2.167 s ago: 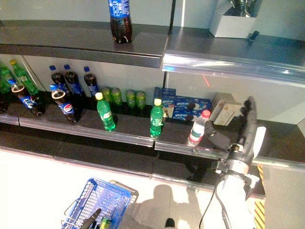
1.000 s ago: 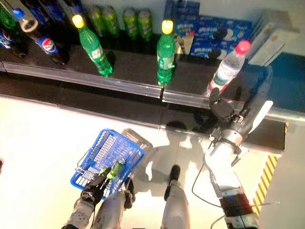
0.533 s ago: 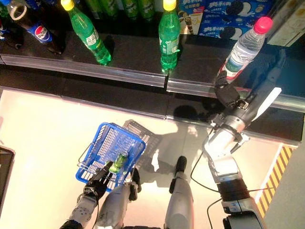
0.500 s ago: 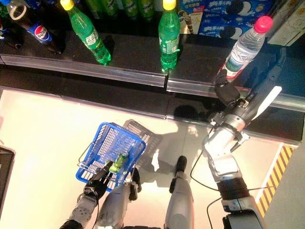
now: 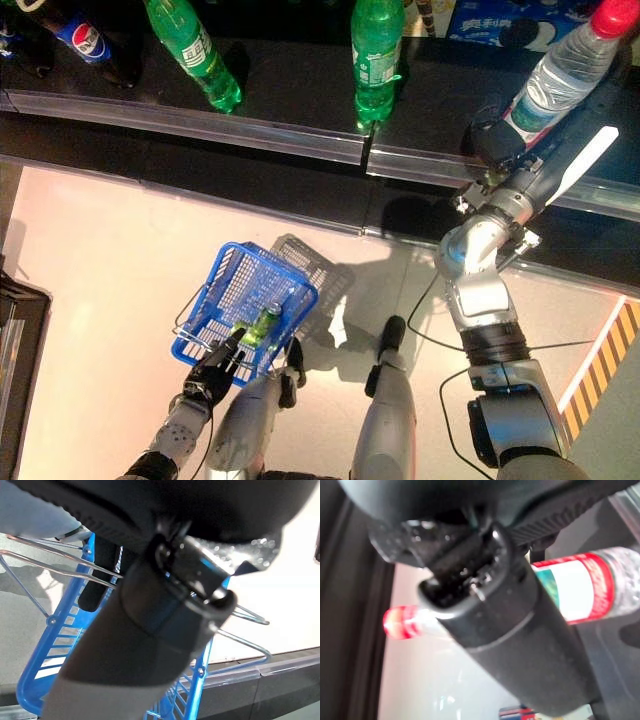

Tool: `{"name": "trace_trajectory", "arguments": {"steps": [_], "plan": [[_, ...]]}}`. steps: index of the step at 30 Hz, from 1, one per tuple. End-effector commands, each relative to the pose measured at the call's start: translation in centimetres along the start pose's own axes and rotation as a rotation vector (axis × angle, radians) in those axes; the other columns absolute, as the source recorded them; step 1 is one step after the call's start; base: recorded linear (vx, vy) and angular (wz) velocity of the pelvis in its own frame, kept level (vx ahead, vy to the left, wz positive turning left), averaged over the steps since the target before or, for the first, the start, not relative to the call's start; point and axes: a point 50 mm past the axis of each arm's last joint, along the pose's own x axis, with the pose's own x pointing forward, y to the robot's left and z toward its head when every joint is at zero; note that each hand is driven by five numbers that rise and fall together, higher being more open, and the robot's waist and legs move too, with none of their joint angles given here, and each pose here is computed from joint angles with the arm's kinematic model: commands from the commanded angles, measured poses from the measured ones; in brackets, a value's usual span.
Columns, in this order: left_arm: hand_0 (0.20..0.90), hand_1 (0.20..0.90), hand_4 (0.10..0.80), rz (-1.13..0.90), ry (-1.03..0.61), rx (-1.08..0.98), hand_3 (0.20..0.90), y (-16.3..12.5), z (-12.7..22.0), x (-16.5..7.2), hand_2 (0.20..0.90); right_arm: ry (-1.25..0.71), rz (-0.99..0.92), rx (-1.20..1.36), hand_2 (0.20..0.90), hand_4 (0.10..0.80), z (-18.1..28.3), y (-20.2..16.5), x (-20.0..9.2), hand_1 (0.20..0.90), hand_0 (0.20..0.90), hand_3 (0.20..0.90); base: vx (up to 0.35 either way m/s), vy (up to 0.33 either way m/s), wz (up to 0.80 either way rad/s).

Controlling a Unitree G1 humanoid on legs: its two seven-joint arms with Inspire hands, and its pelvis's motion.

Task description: Pick up the drink and place into the basket.

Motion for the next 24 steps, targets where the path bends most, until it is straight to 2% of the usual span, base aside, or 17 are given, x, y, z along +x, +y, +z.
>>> {"name": "trace_trajectory", "arguments": {"steps": [1, 15, 16, 17, 18, 19, 24], "plan": [[0.3, 0.3, 0.1, 0.068, -0.012, 0.04, 0.2, 4.1, 0.8, -1.8, 0.3, -0.223, -0.033, 0.138, 0.9, 0.8, 6.3, 0.4, 3.3, 0.9, 0.9, 0.9, 0.0, 0.0, 0.0], [0.3, 0.3, 0.1, 0.052, -0.015, 0.053, 0.2, 3.7, 1.7, -1.6, 0.3, -0.244, -0.072, 0.148, 0.9, 0.8, 8.3, 0.6, 6.3, 0.9, 0.9, 0.9, 0.004, -0.005, 0.0], [0.3, 0.3, 0.1, 0.05, -0.015, 0.049, 0.2, 3.8, 1.7, -1.6, 0.3, -0.257, -0.082, 0.135, 0.573, 0.418, 8.6, 0.5, 6.7, 0.573, 0.573, 0.518, 0.0, 0.0, 0.0], [0.3, 0.3, 0.1, 0.05, -0.014, 0.05, 0.2, 3.9, 1.8, -1.6, 0.3, -0.261, -0.086, 0.128, 0.399, 0.215, 8.8, 0.5, 6.8, 0.399, 0.399, 0.315, 0.0, 0.0, 0.0], [0.3, 0.3, 0.1, 0.049, -0.014, 0.051, 0.2, 3.9, 1.8, -1.7, 0.3, -0.264, -0.088, 0.123, 0.319, 0.122, 8.9, 0.5, 6.9, 0.319, 0.319, 0.222, 0.0, 0.0, 0.0], [0.3, 0.3, 0.1, 0.046, -0.013, 0.053, 0.2, 4.0, 1.7, -1.7, 0.3, -0.272, -0.093, 0.109, 0.3, 0.1, 9.1, 0.5, 7.1, 0.3, 0.3, 0.2, 0.0, 0.0, 0.0], [0.3, 0.3, 0.1, 0.04, -0.015, 0.058, 0.2, 4.1, 1.9, -1.8, 0.3, -0.283, -0.109, 0.088, 0.3, 0.1, 9.4, -0.1, 7.9, 0.3, 0.3, 0.2, 0.0, 0.0, 0.0]]}}
